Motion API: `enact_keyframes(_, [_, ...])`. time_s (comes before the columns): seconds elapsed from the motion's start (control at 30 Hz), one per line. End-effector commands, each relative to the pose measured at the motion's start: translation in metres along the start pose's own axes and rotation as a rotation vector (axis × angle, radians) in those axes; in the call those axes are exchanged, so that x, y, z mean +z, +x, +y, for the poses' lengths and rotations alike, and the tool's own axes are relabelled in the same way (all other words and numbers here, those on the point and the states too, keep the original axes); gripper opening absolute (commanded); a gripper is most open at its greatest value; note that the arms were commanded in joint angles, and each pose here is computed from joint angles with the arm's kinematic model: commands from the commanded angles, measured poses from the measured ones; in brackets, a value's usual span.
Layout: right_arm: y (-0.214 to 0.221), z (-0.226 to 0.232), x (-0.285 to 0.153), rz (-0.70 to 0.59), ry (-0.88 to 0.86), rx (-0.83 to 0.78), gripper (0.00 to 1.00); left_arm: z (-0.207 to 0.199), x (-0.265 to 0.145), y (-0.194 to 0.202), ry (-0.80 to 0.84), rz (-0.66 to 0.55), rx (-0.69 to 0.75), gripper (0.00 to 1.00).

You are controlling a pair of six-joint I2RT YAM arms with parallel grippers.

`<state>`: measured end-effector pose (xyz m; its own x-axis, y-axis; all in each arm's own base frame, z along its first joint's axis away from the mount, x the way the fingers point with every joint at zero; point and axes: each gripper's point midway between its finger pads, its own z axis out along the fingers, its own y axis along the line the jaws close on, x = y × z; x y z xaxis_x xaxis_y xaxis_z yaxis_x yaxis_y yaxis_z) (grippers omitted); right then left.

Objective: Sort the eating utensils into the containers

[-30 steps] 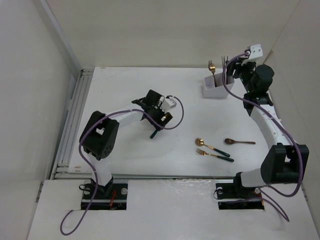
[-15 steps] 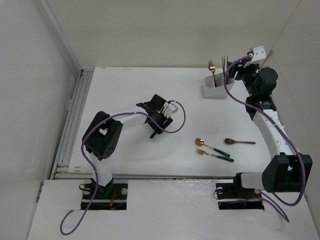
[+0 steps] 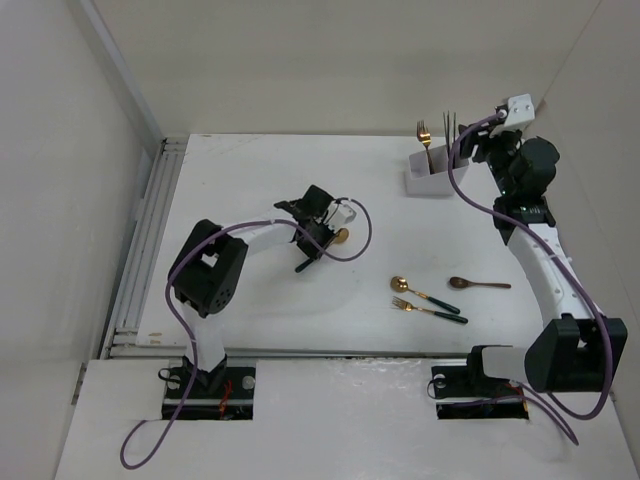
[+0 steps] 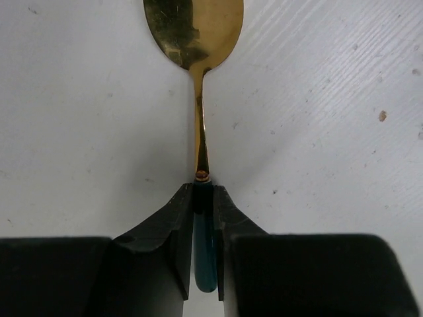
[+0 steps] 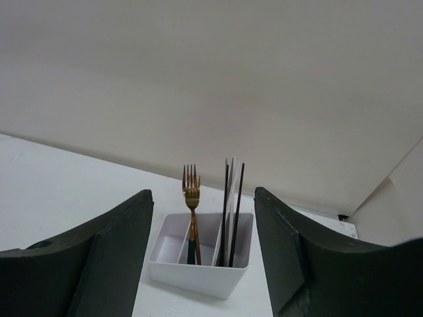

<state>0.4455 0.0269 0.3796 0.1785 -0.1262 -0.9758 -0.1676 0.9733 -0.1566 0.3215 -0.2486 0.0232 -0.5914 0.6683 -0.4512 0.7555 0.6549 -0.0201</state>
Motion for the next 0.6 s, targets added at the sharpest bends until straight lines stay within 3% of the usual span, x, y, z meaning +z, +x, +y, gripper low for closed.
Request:
enact_keyframes(0.0, [-0.016,-0.005,-0.006,-0.043,0.024,-0.025,0.68,0.001,-0.012,-0.027,0.045,-0.045,-0.009,0.00])
enact_keyframes(0.07, [-0.016,-0.005,-0.006,-0.043,0.024,-0.025,0.68,0.006,-0.023,-0.051,0.050,-0.102,0.005,0.00])
enact_keyframes(0.17, [-0.015,-0.007,-0.006,-0.042,0.023,-0.017,0.71,0.011,-0.051,-0.121,0.047,-0.290,0.041,0.00])
enact_keyframes(0.2, [-0.015,-0.009,-0.007,-0.042,0.020,-0.010,0.71,0.015,-0.069,-0.160,0.035,-0.402,0.066,0.00])
enact_keyframes(0.3, [-0.011,-0.005,-0.003,-0.035,-0.056,-0.002,0.76,0.013,-0.088,-0.209,0.059,-0.544,0.096,0.00])
enact_keyframes(0.33, [-0.009,0.009,-0.006,-0.030,-0.147,0.000,0.77,0.011,-0.112,-0.239,0.071,-0.633,0.106,0.00])
enact_keyframes(0.43, [-0.005,0.024,-0.005,-0.028,-0.304,0.002,0.85,0.015,-0.148,-0.276,0.106,-0.780,0.058,0.00])
enact_keyframes(0.57, [-0.009,0.068,-0.012,-0.050,-0.599,0.052,0.90,-0.012,-0.217,-0.307,0.278,-0.997,0.072,0.00])
